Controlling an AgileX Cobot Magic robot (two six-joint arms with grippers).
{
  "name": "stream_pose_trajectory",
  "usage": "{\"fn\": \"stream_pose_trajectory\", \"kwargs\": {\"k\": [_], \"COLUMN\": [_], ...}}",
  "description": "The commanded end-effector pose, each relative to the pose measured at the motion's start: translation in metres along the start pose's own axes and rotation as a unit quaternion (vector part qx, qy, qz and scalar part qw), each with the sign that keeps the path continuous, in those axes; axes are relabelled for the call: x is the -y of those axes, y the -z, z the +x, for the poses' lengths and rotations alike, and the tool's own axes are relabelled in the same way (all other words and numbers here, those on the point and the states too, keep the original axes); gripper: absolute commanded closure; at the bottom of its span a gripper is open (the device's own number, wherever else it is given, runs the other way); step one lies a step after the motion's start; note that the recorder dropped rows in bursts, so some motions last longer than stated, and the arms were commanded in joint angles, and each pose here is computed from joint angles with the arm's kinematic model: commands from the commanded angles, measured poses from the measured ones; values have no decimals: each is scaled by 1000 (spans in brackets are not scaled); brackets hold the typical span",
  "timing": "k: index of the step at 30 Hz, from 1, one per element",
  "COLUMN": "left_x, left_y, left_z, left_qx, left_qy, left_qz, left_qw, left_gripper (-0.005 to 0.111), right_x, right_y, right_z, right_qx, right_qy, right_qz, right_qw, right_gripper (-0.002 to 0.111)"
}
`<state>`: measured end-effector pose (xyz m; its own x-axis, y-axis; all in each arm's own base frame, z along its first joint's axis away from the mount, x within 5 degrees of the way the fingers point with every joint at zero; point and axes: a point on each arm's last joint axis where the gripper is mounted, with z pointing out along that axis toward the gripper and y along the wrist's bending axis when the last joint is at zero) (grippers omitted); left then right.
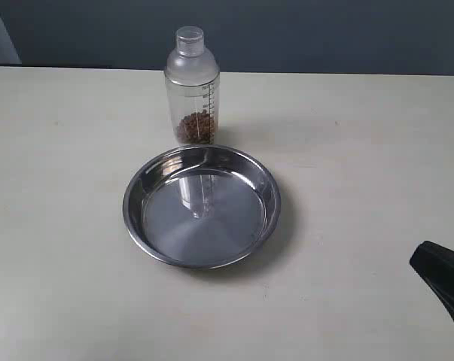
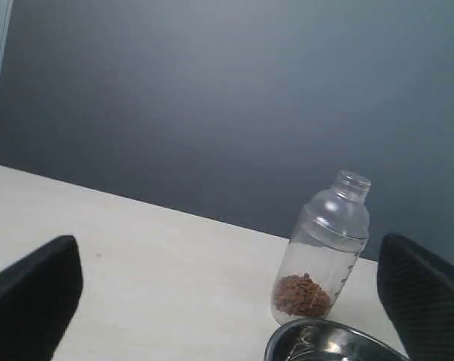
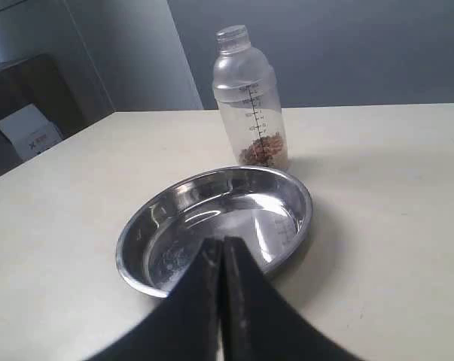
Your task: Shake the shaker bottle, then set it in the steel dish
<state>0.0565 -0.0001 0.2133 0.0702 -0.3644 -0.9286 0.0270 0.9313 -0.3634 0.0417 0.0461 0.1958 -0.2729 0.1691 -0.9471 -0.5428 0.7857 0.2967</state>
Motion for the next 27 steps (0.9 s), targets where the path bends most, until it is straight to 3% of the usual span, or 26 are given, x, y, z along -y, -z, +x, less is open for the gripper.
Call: {"fn": "stream_pose_trajectory", "kwargs": {"k": [1, 5, 9, 13, 16, 19, 25, 27], "left_x": [5, 18, 29, 46, 60, 73, 70, 69], "left_y": [2, 8, -7, -36, -62, -87, -135, -144], "left_z": [-14, -47, -67, -77, -68, -54, -10, -2], "left_qx": [25, 70, 40, 31, 18, 16, -101, -115], "left_qy": [-44, -62, -85, -118, -167, -178, -128, -122], "left_qz": [6, 20, 32, 92, 149, 194, 164, 158], "left_qw": [999, 995, 995, 988, 975, 965, 973, 973], "left_gripper": [2, 2, 2, 2, 2, 2, 1, 1], "right_x": [1, 1, 1, 0, 0, 0, 0, 0], "right_y": [0, 0, 0, 0, 0, 0, 0, 0], "right_z": [0, 0, 0, 0, 0, 0, 0, 0], "right_qx": [4, 4, 4, 4, 4, 4, 4, 4], "right_qy": [1, 1, 1, 1, 1, 1, 1, 1], "right_qz": [3, 3, 3, 2, 2, 2, 2, 2], "right_qw": [1000, 1000, 1000, 1000, 1000, 1000, 1000, 1000], "right_gripper": [109, 109, 109, 109, 109, 109, 109, 109]}}
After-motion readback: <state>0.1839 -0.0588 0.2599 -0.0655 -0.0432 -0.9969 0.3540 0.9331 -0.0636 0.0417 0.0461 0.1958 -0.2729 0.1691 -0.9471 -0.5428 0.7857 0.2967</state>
